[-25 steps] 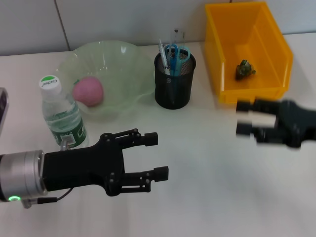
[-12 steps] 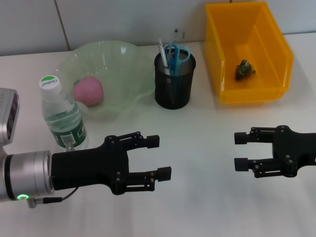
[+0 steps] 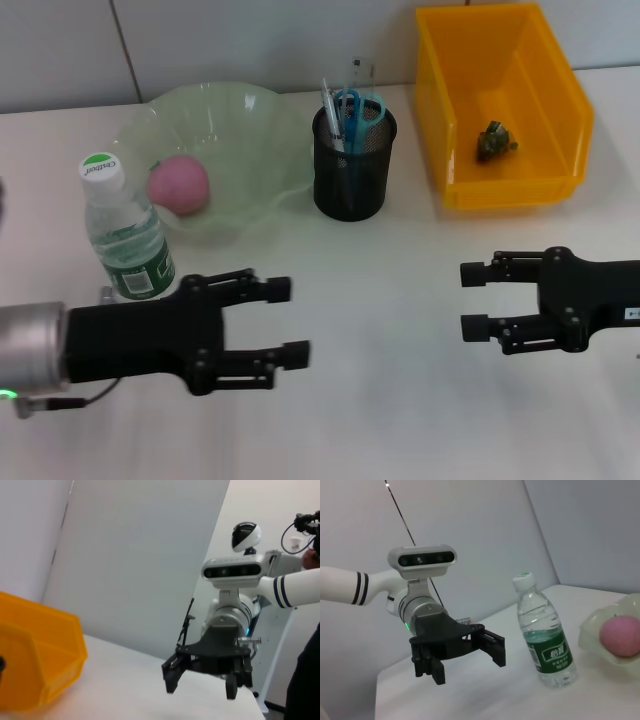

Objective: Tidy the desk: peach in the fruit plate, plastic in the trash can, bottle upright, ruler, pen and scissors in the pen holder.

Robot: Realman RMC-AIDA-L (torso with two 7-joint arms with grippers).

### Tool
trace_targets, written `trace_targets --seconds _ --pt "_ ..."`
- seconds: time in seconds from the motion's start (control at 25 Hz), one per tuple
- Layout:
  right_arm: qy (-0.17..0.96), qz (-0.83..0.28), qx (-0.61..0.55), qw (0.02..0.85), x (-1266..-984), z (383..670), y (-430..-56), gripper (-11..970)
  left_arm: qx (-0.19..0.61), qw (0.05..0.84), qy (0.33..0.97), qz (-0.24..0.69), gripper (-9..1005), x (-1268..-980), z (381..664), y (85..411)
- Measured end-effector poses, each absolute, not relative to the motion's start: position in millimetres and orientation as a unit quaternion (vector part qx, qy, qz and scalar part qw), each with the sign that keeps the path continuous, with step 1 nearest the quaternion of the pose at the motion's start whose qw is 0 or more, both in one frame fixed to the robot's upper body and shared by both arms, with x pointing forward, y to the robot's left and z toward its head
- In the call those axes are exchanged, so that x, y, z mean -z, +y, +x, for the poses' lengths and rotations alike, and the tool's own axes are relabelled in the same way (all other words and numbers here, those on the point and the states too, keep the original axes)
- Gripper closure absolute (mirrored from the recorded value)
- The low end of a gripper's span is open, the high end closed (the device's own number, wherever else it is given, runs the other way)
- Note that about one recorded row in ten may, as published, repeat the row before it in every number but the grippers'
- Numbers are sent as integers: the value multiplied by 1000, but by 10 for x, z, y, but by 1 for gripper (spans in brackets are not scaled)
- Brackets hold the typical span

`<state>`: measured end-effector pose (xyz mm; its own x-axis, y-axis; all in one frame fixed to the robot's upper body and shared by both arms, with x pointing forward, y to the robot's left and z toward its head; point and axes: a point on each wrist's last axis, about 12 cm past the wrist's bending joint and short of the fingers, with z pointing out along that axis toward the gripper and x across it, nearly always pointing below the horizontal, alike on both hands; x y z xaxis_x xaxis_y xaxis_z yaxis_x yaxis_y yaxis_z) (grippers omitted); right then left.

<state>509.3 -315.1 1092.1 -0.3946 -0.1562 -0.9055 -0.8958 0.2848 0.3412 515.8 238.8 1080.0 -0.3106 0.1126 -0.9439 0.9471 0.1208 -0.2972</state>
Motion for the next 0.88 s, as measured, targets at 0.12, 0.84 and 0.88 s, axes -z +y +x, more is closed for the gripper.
trace_targets --seconds 0.12,0.84,0.88 --pt "694 -374 -471 397 -10922 5114 -3112 186 509 400 635 422 181 -10817 5158 2482" --pt "700 -368 -485 373 -10912 5143 -3036 186 504 397 634 432 181 -10845 5146 2551" --pt "700 -368 -486 372 -10910 5141 -3030 186 504 397 634 432 181 -10845 5146 2551"
